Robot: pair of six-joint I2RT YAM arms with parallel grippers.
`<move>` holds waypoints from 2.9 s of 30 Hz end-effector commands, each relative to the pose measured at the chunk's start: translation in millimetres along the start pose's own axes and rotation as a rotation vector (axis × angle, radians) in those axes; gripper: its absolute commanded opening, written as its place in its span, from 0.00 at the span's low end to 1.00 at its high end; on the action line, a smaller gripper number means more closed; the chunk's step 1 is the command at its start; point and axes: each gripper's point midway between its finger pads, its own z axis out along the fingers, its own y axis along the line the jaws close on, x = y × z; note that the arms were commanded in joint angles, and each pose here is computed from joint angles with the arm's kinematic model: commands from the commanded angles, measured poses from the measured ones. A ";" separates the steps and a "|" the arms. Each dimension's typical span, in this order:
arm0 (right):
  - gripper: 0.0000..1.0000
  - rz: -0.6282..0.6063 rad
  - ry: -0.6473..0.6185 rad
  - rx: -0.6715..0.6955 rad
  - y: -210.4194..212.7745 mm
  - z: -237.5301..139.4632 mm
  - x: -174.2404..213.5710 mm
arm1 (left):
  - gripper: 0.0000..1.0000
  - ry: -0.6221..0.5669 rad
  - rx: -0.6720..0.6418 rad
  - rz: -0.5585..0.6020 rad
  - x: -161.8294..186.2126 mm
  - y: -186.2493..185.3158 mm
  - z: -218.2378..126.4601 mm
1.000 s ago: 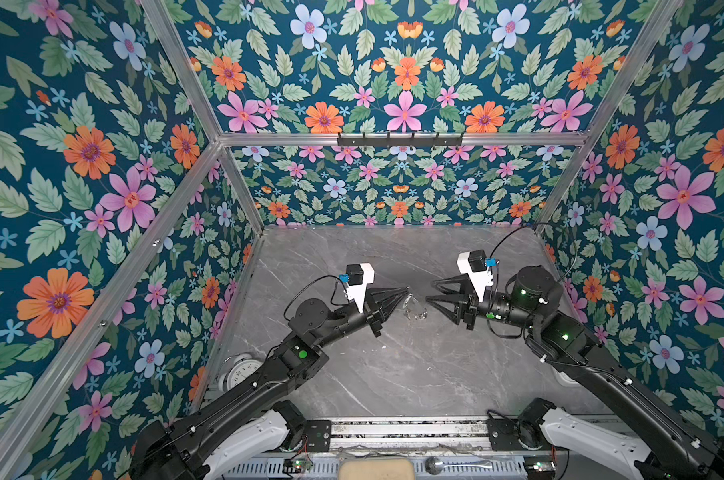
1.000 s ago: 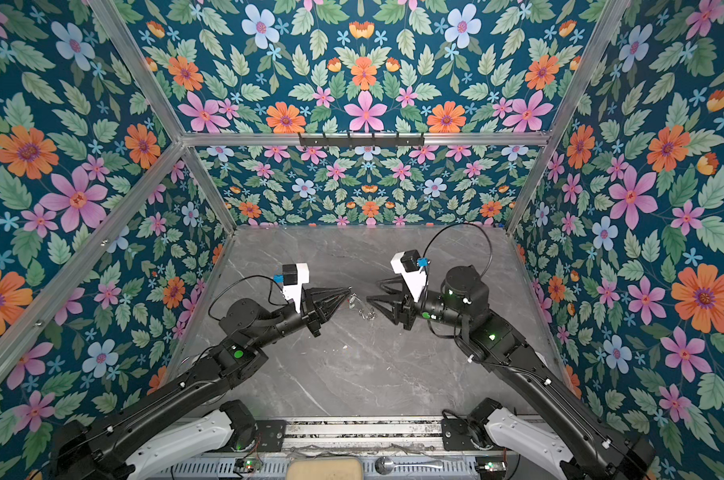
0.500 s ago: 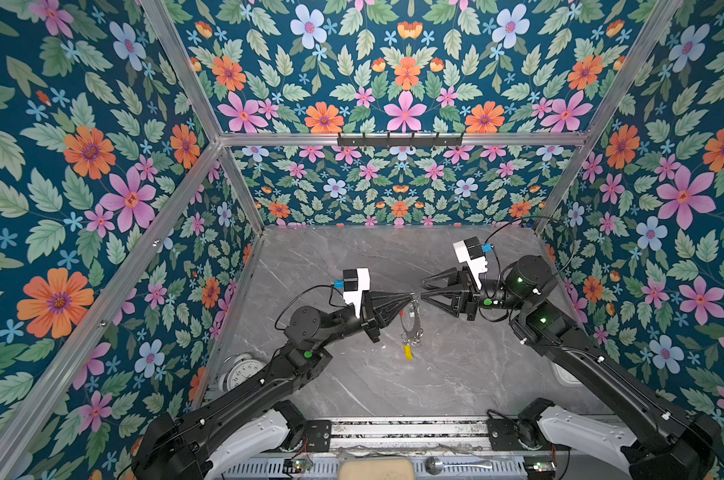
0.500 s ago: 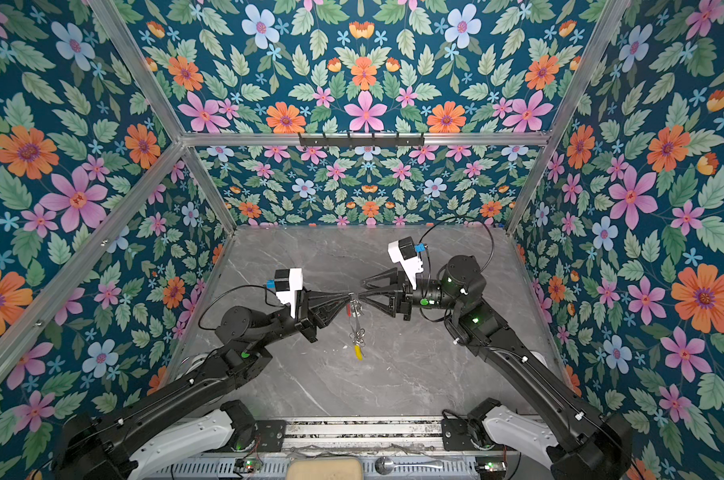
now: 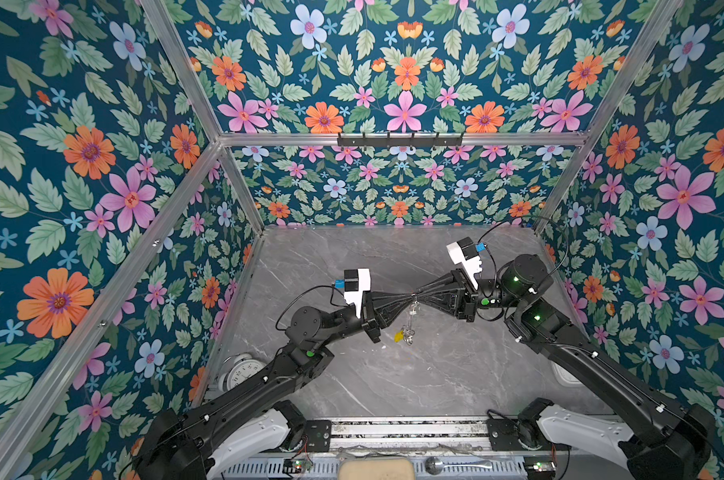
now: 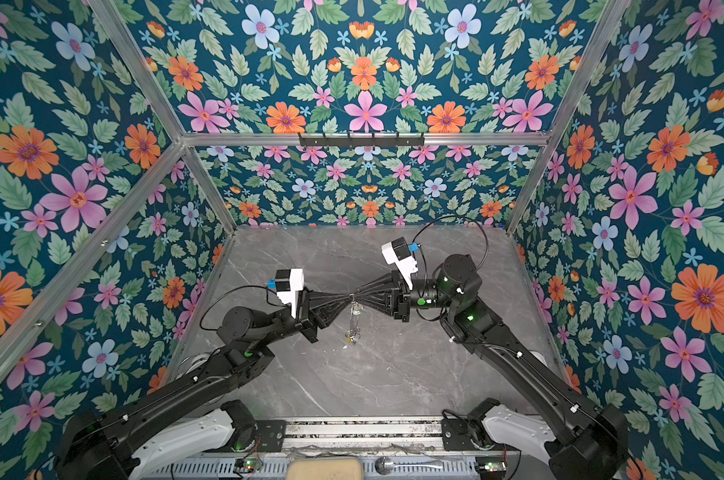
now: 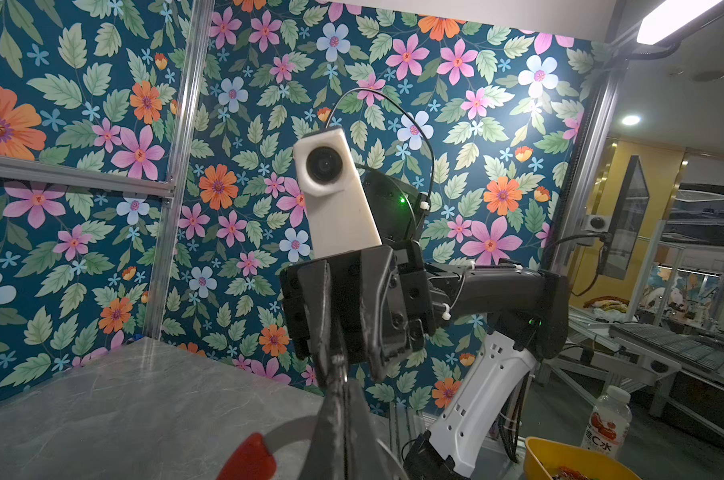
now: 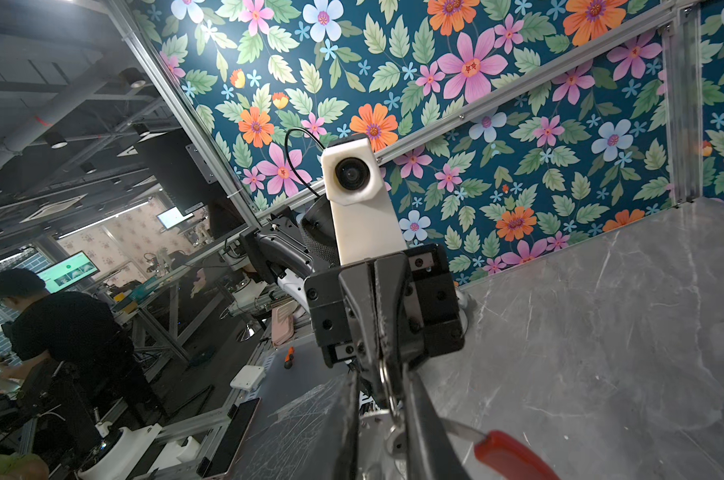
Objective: Remove the keys from the keyring
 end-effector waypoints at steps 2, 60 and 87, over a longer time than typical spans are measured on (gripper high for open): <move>0.16 -0.018 0.007 -0.007 2.1 2.4 -0.2 | 0.00 -0.039 0.029 0.027 -10.8 -7.1 -0.2; 0.00 -0.110 0.296 0.356 -6.9 -16.7 19.9 | 0.16 0.323 0.116 -0.304 31.8 1.9 12.0; 0.00 -0.113 0.253 0.350 -10.7 -9.9 14.3 | 0.00 0.274 0.192 -0.323 22.7 -11.5 11.0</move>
